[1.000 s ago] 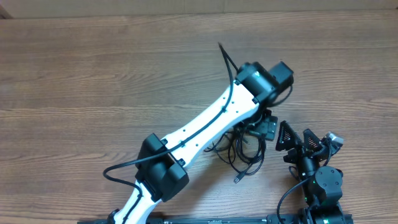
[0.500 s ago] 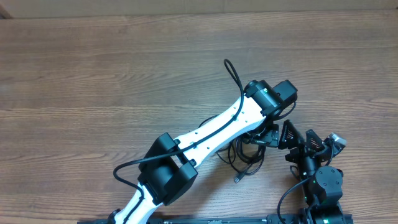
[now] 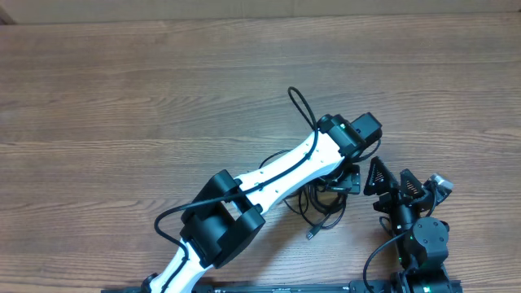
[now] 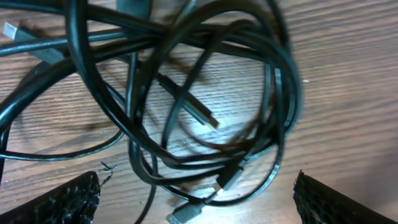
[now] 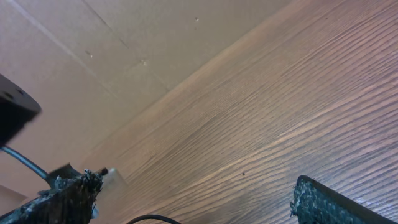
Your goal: Untangle cables
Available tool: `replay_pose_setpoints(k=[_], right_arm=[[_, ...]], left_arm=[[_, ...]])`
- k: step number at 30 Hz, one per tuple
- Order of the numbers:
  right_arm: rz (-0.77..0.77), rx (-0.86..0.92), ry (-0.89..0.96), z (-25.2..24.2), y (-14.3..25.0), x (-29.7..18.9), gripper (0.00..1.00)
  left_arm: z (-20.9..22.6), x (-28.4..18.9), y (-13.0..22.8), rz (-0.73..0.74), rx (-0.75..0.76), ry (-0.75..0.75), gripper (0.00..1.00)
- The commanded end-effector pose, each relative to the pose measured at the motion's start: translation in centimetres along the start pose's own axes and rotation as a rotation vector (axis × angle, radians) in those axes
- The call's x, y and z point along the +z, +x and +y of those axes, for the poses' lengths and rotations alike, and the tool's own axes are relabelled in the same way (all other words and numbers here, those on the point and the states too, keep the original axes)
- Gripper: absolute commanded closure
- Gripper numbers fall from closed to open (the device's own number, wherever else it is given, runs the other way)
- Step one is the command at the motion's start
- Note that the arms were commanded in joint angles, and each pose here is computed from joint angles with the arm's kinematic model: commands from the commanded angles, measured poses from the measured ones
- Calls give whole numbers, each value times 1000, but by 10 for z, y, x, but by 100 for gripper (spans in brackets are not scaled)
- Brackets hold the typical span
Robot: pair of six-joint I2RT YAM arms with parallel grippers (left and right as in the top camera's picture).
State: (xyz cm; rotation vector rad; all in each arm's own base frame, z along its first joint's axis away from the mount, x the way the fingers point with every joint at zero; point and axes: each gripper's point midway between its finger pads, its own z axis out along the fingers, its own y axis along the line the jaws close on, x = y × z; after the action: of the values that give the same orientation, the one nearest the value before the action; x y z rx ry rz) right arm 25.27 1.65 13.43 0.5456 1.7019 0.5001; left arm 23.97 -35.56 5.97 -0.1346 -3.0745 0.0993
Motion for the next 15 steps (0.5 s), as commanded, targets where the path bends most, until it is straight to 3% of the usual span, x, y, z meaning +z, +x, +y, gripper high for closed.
replay_pose_setpoints(k=[1, 6, 13, 15], right_arm=[[0, 3, 2, -2, 2, 0, 0], [0, 3, 2, -2, 2, 0, 0], [0, 3, 2, -2, 2, 0, 0], [0, 3, 2, -2, 2, 0, 0]], left_arm=[[8, 10, -7, -13, -24, -24, 0], [9, 18, -15, -55, -25, -25, 2], [7, 18, -24, -89, -28, -17, 28], [6, 18, -24, -91, -28, -14, 31]])
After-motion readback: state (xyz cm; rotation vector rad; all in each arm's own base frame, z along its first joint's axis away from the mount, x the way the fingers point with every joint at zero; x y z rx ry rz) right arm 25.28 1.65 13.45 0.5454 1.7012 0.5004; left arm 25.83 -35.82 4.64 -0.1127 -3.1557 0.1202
